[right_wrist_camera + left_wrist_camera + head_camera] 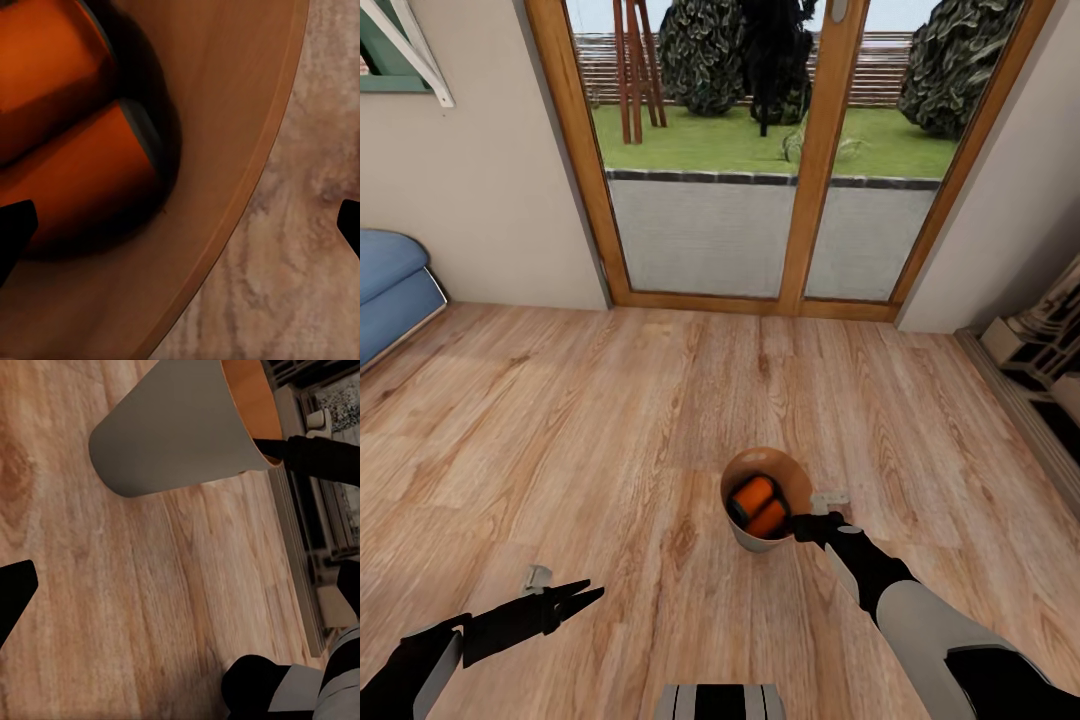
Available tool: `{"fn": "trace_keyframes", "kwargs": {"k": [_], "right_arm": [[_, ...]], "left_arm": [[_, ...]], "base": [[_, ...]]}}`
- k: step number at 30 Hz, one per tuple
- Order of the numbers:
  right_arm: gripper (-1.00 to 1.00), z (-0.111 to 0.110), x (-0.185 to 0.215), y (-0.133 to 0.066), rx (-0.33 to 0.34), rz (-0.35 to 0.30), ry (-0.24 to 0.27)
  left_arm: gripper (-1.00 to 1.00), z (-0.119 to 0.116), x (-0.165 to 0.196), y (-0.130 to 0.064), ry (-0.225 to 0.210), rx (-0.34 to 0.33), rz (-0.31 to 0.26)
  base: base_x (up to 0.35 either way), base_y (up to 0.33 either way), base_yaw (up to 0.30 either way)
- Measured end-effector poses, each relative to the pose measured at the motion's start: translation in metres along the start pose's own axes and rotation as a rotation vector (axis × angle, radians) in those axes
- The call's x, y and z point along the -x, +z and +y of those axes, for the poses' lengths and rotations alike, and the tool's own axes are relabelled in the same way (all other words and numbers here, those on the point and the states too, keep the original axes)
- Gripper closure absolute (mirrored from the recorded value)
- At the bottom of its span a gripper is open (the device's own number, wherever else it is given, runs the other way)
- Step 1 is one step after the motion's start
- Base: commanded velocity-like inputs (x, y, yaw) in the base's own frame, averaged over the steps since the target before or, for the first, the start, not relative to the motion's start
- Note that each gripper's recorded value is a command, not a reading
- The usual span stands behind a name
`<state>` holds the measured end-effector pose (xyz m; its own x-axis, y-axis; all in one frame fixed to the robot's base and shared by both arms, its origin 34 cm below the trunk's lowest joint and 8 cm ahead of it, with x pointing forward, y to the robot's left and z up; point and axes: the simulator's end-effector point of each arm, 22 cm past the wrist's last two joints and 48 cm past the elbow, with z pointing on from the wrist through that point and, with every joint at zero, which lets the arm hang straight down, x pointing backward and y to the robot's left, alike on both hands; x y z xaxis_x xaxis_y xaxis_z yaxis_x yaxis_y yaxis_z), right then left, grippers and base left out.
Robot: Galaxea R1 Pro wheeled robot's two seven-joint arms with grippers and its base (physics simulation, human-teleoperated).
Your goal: Put the three can of soda from the living room inside the tash can in the kitchen.
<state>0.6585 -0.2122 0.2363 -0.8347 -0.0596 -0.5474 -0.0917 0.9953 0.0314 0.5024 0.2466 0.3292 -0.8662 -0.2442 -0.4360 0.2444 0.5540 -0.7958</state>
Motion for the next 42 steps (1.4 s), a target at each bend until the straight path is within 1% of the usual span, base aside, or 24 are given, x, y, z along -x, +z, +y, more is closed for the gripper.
{"fn": "trace_keyframes", "kwargs": {"k": [10,30,42], "right_arm": [[-1.0,0.0001,-0.0002,0.0,0.0,0.0,-0.001],[-1.0,0.0001,-0.0003,0.0,0.0,0.0,0.0],[-1.0,0.0032,-0.0001,0.0001,0.004,0.001,0.0]], "left_arm": [[-1.0,-0.0003,-0.0005,0.0003,0.0,-0.001,0.002],[-1.0,-0.0001,-0.0002,0.0001,0.0,0.0,0.001],[-1.0,-0.0001,-0.0002,0.0001,0.0,0.0,0.001]], "base": [[0.0,0.067,0.0],[0.0,0.004,0.0],[0.061,0.0,0.0]]}}
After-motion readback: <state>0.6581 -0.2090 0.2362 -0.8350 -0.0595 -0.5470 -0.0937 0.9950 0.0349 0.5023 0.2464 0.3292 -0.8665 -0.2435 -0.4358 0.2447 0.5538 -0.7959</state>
